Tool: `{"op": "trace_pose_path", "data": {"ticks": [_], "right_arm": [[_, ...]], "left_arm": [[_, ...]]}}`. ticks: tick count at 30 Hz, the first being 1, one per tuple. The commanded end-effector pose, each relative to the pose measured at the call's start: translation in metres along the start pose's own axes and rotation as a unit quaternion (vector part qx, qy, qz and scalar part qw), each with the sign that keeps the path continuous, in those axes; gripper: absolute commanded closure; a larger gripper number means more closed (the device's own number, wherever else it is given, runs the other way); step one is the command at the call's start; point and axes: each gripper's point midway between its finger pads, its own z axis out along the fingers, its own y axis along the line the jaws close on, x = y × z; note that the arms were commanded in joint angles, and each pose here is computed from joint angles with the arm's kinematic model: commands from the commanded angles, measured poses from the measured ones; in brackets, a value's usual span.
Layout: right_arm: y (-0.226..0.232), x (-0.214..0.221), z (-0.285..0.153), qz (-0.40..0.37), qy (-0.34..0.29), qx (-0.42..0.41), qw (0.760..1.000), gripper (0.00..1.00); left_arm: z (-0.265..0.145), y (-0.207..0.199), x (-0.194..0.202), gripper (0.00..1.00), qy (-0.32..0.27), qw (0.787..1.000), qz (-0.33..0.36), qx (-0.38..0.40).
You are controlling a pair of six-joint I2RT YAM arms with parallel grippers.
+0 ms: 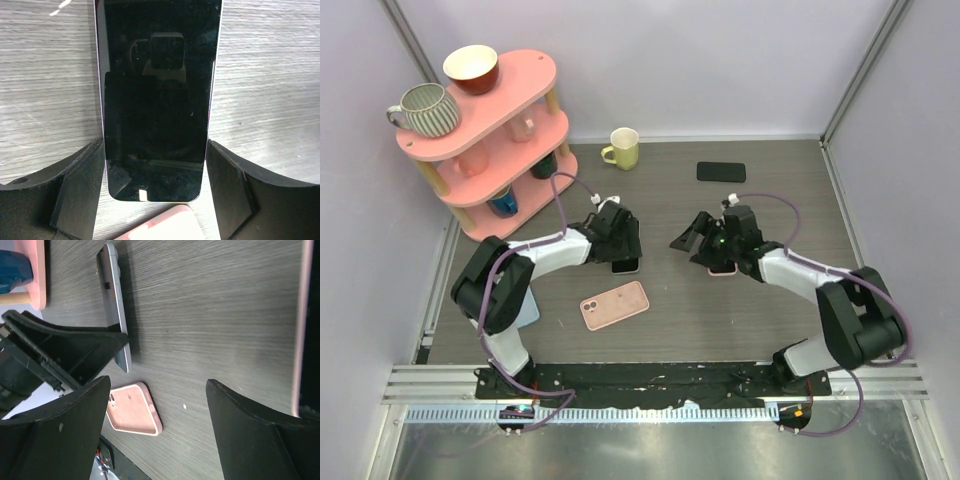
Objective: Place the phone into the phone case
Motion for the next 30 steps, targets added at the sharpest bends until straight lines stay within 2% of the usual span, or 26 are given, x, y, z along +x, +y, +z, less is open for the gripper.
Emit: {"op": "trace_pose_path", "data": {"ticks": [1, 5, 10, 15, 19, 22, 23, 24, 25, 26, 28, 30], "right_arm": [[0.057, -0.031, 0.025, -0.014, -0.032, -0.074, 0.997, 0.18], [0.061, -0.031, 0.056, -0.011, -0.015, -0.077, 0.997, 0.21], [0.056, -0.024, 0.089, -0.008, 0.015, -0.068, 0.997, 0.32], [0.046, -0.012, 0.104, -0.001, 0.032, -0.064, 0.997, 0.38], [0.051, -0.001, 0.113, 0.001, 0.049, -0.091, 0.995, 0.48], [0.051, 0.005, 0.115, 0.008, 0.062, -0.098, 0.993, 0.59], [0.051, 0.005, 0.115, 0.007, 0.061, -0.098, 0.993, 0.71], [0.050, 0.006, 0.113, 0.008, 0.060, -0.097, 0.993, 0.78], [0.051, 0.006, 0.112, 0.007, 0.061, -0.098, 0.993, 0.88], [0.052, 0.007, 0.111, 0.005, 0.062, -0.100, 0.993, 0.92], [0.057, 0.005, 0.108, 0.000, 0.060, -0.107, 0.992, 0.99], [0.064, 0.002, 0.102, -0.005, 0.056, -0.116, 0.992, 0.99]], "left_arm": [[-0.001, -0.019, 0.037, 0.53, 0.065, 0.995, -0.011, 0.075], [-0.002, -0.031, 0.042, 0.53, 0.075, 0.991, -0.010, 0.113], [0.001, -0.030, 0.044, 0.54, 0.080, 0.990, -0.009, 0.113], [0.001, -0.034, 0.045, 0.54, 0.081, 0.989, -0.008, 0.123], [0.002, -0.034, 0.046, 0.55, 0.081, 0.989, -0.009, 0.126], [0.001, -0.035, 0.046, 0.55, 0.084, 0.988, -0.008, 0.129], [0.001, -0.035, 0.046, 0.55, 0.082, 0.988, -0.008, 0.128], [0.001, -0.035, 0.046, 0.55, 0.082, 0.988, -0.008, 0.128], [-0.001, -0.035, 0.044, 0.55, 0.079, 0.988, -0.008, 0.129], [-0.002, -0.035, 0.043, 0.54, 0.077, 0.989, -0.009, 0.127], [-0.008, -0.031, 0.037, 0.41, 0.066, 0.991, -0.014, 0.113], [-0.014, -0.024, 0.034, 0.29, 0.063, 0.994, -0.019, 0.091]]}}
